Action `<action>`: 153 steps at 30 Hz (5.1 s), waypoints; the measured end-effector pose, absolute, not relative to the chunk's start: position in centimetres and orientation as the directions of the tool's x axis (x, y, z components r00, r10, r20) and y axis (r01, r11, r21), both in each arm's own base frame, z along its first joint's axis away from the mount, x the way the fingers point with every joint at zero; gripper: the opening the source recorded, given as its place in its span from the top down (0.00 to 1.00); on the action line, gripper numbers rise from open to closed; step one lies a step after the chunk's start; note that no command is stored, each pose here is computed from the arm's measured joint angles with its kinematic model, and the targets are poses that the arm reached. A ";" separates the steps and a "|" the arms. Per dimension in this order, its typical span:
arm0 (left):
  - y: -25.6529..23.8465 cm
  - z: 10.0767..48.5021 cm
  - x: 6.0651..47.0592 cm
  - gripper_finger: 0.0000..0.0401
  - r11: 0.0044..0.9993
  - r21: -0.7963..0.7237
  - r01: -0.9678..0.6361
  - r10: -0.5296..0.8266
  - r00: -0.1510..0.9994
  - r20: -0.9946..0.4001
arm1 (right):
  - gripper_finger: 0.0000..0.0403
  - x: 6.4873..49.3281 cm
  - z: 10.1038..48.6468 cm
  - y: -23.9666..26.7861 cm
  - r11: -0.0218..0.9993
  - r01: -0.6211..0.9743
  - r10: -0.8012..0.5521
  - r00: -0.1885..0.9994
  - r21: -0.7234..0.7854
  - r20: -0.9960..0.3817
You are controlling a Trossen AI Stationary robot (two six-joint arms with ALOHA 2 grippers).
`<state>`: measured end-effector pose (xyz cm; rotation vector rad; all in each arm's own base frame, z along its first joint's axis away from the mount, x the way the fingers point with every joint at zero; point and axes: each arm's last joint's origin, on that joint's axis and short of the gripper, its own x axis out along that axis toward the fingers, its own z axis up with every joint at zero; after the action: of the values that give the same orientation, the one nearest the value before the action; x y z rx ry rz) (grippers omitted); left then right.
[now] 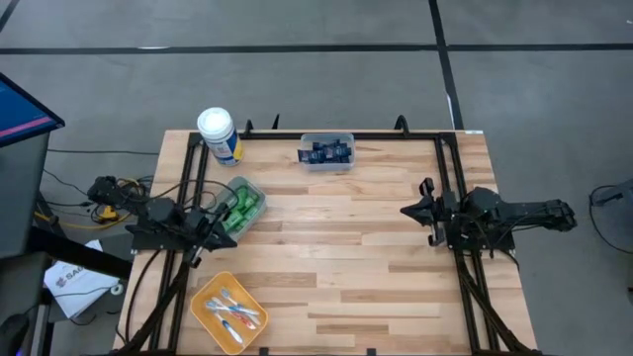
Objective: Pick & Place Travel size toiletries
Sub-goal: Return to Home Position
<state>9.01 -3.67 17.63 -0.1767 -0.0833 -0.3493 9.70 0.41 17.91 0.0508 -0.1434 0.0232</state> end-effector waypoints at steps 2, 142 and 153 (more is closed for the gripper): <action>-3.5 17.6 9.1 0.99 0.921 -0.132 0.366 -0.354 0.929 0.110 | 1.00 9.7 17.7 0.4 0.999 -0.023 0.019 0.992 0.025 0.127; -0.1 17.8 9.7 0.97 0.984 -0.085 0.154 -0.142 0.981 0.128 | 1.00 9.8 16.6 -0.3 1.000 -0.004 0.004 1.000 -0.027 0.014; -0.1 17.8 9.7 0.97 0.984 -0.084 0.154 -0.142 0.981 0.130 | 1.00 9.8 16.6 -0.3 1.000 -0.004 0.004 1.000 -0.027 0.014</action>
<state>9.71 -0.10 17.80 -0.0943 -0.1238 -0.1492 9.81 -0.32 16.63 -0.0267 -0.0140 0.0040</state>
